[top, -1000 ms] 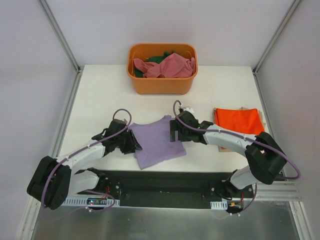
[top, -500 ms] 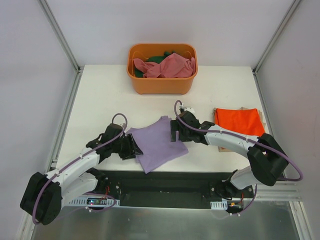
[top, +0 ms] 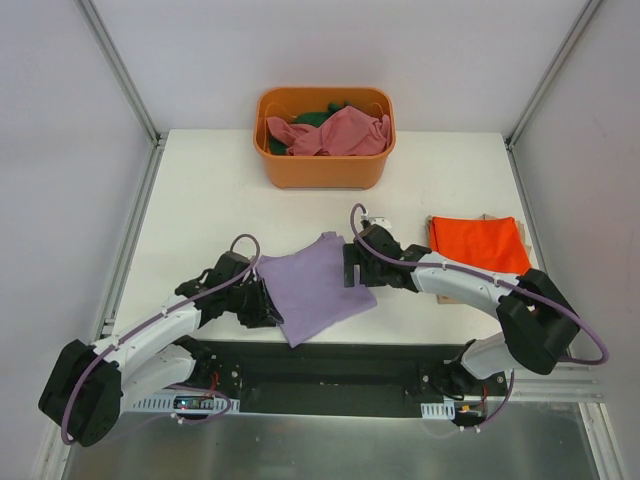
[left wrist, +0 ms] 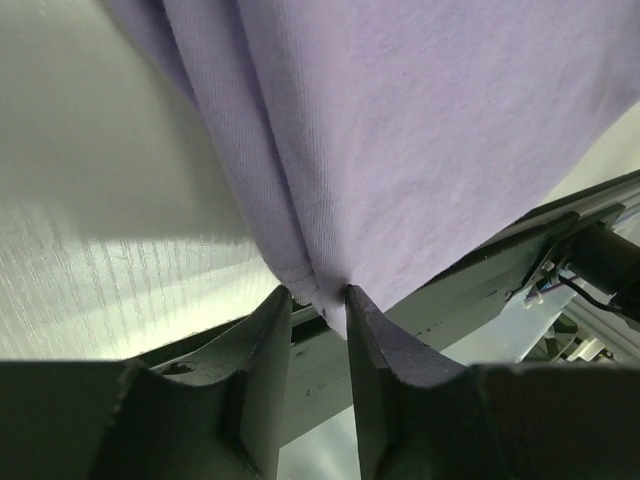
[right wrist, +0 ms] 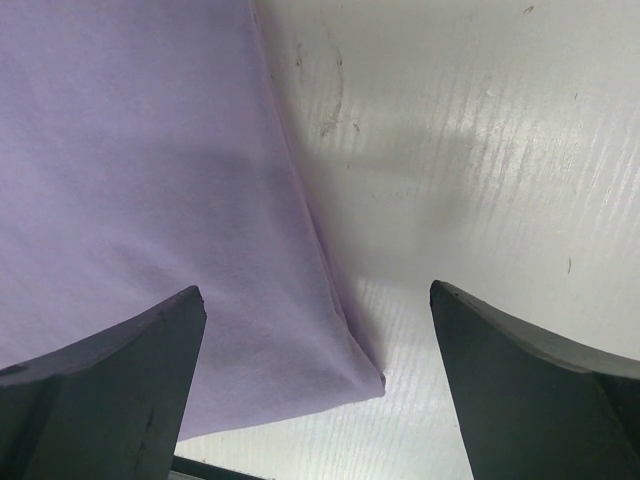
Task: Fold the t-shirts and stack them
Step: Smooth out wrinkles on the folded tshirt
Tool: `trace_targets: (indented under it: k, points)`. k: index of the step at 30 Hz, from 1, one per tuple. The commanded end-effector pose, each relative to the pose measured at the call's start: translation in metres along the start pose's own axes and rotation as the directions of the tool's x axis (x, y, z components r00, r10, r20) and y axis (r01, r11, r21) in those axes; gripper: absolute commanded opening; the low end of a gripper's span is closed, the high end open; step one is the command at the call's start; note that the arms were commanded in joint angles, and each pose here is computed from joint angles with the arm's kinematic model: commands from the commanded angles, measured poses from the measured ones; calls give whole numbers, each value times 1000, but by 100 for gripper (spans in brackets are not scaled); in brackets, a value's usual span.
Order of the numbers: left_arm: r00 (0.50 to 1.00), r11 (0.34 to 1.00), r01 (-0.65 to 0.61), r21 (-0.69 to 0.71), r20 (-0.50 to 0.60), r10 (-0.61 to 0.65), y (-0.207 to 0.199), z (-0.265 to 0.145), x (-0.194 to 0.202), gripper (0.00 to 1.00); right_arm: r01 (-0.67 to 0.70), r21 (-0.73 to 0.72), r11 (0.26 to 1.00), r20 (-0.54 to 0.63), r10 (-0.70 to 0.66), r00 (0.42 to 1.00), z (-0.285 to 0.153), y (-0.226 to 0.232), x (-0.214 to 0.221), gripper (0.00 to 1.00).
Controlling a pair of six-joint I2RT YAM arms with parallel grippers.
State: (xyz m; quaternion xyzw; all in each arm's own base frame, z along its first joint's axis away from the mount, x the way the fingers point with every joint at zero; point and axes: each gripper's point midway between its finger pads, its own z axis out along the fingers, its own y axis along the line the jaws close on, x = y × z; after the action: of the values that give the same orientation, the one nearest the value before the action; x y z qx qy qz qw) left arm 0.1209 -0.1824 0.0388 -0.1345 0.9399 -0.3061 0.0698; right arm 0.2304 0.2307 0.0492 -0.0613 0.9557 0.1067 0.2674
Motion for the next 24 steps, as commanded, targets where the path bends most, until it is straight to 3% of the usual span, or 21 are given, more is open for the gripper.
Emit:
trace_targets:
  k: [1,7,13,20,24]
  points:
    - [1000,999,-14,39,-7,14,-15,-7,0,21,-11,-12,1000,27,12,1000,-10,1,-7,97]
    - [1000,998,-27,57,3,27,-25,-10,-5,0,-8,-21,1000,16,8,1000,-8,3,-5,97]
    - [998,983,-54,177,53,46,-45,-13,-11,0,-4,-24,1000,14,5,1000,-9,3,-5,97]
    - [998,997,70,42,-3,-70,3,8,9,0,24,-36,999,24,-23,999,-12,5,-10,97]
    - [994,994,107,-32,32,-106,30,16,11,1,87,-87,992,32,-84,996,-15,16,-17,97]
